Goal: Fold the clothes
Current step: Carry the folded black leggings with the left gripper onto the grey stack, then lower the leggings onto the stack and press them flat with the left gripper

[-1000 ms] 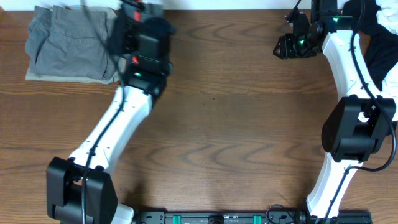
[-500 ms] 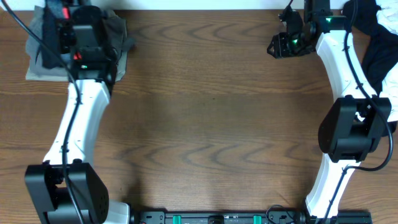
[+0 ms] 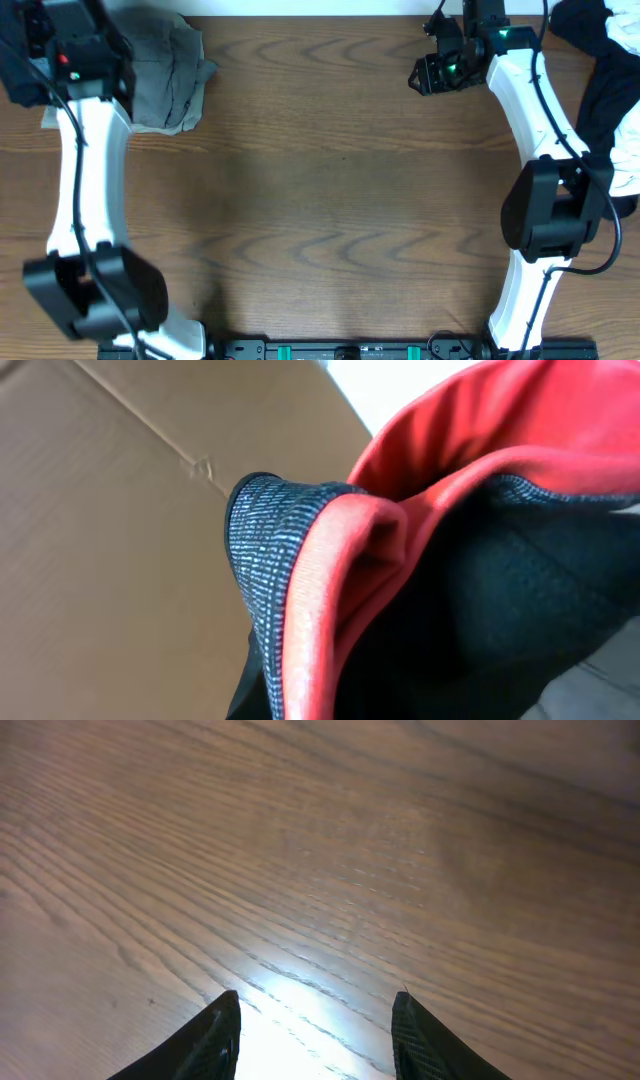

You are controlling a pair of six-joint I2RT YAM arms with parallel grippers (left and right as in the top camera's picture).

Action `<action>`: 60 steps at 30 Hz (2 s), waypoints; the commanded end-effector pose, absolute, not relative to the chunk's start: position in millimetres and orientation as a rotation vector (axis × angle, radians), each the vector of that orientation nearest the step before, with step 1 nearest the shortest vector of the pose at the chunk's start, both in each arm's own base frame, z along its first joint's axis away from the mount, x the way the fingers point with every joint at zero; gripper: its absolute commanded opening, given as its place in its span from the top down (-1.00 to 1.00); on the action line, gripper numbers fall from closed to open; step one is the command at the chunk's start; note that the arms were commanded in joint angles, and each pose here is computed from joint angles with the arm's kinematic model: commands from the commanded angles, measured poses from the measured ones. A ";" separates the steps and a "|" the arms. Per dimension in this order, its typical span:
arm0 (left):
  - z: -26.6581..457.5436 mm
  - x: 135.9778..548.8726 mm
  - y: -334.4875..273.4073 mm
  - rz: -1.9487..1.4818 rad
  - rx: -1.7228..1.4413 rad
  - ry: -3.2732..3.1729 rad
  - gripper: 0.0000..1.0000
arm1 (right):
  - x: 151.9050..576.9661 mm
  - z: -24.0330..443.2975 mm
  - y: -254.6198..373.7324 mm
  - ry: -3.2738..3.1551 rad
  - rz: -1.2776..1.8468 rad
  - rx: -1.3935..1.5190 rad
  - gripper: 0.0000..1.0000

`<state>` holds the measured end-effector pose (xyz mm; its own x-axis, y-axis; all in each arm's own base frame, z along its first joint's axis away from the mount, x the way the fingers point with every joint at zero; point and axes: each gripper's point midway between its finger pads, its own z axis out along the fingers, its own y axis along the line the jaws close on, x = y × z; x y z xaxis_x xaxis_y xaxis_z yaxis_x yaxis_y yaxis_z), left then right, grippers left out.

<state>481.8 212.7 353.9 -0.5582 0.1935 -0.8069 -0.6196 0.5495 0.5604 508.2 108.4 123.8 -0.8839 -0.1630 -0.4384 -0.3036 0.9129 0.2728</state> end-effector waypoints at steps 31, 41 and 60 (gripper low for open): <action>253.8 578.3 268.1 1.048 -0.303 1.913 0.88 | 504.9 135.3 113.4 2.650 0.463 -0.359 0.02; 168.2 598.7 216.1 0.751 -0.250 2.133 0.88 | 503.8 134.8 113.8 2.655 0.464 -0.360 0.00; 145.2 627.9 90.4 0.292 -0.191 2.174 -0.96 | 502.8 135.5 124.2 2.646 0.469 -0.388 -0.16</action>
<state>624.7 90.7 129.6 -0.6083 -0.0139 -0.7936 -0.2363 0.9577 0.1643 500.3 119.6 121.2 -0.8900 -0.1863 -0.4161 -0.3180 0.9076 0.2739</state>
